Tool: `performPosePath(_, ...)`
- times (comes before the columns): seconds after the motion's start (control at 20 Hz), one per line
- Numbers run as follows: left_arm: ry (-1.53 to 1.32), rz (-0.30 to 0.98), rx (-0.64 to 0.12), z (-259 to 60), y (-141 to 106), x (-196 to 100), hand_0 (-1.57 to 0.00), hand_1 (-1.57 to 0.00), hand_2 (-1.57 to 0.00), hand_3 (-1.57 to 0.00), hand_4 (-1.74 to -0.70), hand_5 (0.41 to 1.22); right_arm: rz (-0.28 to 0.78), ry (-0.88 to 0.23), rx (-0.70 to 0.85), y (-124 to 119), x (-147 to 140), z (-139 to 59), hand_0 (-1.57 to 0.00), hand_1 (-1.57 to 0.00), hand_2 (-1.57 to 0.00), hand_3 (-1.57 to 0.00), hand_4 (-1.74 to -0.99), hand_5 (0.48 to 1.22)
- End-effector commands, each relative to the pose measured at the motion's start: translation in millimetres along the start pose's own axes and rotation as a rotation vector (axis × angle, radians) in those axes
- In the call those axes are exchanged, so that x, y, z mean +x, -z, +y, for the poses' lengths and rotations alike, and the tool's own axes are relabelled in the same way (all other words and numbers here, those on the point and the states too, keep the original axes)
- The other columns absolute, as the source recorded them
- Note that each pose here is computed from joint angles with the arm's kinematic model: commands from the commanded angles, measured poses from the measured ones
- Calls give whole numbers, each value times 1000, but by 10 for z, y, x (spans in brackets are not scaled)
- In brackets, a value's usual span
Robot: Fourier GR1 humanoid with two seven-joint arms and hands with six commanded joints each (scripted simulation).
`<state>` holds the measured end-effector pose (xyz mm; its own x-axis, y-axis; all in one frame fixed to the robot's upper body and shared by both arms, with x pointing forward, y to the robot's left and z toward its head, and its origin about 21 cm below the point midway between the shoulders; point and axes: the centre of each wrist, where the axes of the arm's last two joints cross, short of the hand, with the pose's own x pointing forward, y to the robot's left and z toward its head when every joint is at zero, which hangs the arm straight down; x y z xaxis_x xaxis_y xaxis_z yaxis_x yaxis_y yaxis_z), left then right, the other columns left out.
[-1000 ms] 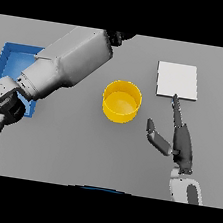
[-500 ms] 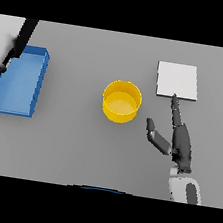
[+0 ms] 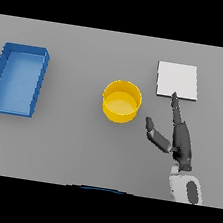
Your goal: Pick up the red beaker and tilt it to pour out 1 green nut into yellow bowl. Pick up the yellow bowl and place it on the metallic measuring scale.
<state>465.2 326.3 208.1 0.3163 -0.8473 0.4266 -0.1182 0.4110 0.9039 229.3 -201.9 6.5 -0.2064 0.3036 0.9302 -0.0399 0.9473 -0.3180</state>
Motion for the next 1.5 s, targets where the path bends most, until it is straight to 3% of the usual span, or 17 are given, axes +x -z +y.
performPosePath(0.0,-54,36,1,-67,-26,-89,-1571,-1571,-1571,-1467,-1741,1221,-4,-4,1,-16,-1,-15,1,1,1,1,-1047,651)
performPosePath(0.3,-237,160,-2,-421,-320,-483,-1571,-1571,-1571,-1464,-1741,1221,-2,-38,10,-16,37,52,1,1,1,1,-1035,650)
performPosePath(0.7,-368,197,1,-820,-736,-740,-1571,-1571,-1571,-1512,-1741,1221,-3,-17,12,-43,-53,-23,1,1,1,1,-1004,648)
performPosePath(0.8,-401,220,-9,-893,-815,-782,-1571,-1571,-1571,-1533,-1741,1173,-5,3,13,-44,-31,38,1,1,1,1,-1006,647)
performPosePath(1.0,-398,226,-13,-938,-944,-844,-1571,-1571,-1571,-1555,-1741,1046,-13,-25,4,-53,-49,-38,1,1,1,1,-1013,644)
performPosePath(1.1,-354,234,-28,-974,-969,-859,-1571,-1571,-1571,-1561,-1645,941,-3,-21,3,-46,-21,-8,1,1,1,1,-1021,636)
performPosePath(1.25,-325,222,-42,-995,-1052,-880,-1571,-1543,-1501,-1470,-1275,810,-4,-19,3,-72,-27,-10,1,1,1,1,-1012,634)
performPosePath(1.35,-322,212,-63,-989,-1065,-903,-1393,-1215,-1209,-1136,-1068,749,-15,-7,4,-95,-45,4,1,1,1,1,-1007,635)
performPosePath(1.45,-315,219,-84,-1010,-1105,-938,-965,-796,-816,-768,-958,696,-15,-6,1,-95,-41,-44,1,1,1,1,-1004,635)
